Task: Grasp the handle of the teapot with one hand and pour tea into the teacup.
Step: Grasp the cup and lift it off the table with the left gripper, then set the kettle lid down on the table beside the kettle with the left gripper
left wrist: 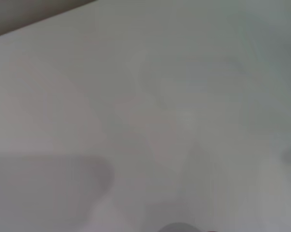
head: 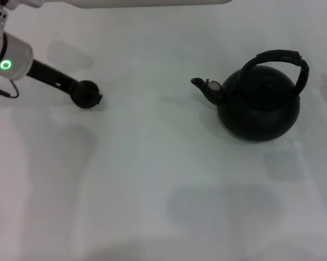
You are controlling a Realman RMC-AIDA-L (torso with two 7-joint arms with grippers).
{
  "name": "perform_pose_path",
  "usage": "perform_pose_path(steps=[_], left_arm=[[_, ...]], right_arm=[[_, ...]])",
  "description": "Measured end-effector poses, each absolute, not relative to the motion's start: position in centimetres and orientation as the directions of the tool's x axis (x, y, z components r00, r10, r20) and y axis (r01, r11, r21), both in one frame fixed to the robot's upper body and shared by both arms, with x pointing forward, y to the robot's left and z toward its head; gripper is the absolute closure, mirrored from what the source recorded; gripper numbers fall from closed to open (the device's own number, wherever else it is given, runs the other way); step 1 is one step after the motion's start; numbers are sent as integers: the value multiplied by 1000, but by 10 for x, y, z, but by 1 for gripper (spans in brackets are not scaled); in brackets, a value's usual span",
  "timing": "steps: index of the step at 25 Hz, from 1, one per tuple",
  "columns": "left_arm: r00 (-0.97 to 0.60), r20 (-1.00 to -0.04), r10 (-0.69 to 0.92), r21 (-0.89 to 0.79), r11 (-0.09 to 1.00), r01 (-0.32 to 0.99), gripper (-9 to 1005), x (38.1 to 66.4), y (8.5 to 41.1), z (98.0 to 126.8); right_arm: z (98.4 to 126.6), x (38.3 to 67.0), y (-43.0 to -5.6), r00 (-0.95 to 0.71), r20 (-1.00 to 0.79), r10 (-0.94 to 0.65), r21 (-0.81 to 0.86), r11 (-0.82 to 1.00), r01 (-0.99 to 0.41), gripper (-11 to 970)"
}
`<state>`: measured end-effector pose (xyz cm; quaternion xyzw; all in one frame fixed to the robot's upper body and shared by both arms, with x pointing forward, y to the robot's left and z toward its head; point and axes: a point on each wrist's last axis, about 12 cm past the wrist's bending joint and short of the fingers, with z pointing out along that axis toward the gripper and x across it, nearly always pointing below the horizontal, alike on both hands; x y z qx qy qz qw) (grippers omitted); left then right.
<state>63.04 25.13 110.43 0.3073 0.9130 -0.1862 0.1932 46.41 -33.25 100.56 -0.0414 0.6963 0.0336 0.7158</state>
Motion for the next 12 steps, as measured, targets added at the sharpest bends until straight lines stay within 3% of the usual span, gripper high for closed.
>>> perform_pose_path(steps=[5, 12], left_arm=[[-686, -493, 535, -220, 687, 693, 287, 640, 228, 1117], [-567, -493, 659, -245, 520, 818, 287, 639, 175, 1119]], right_arm=[[1006, 465, -332, 29, -1000, -9, -12, 994, -107, 190], [1006, 465, -331, 29, -1000, -8, -11, 994, -111, 191]])
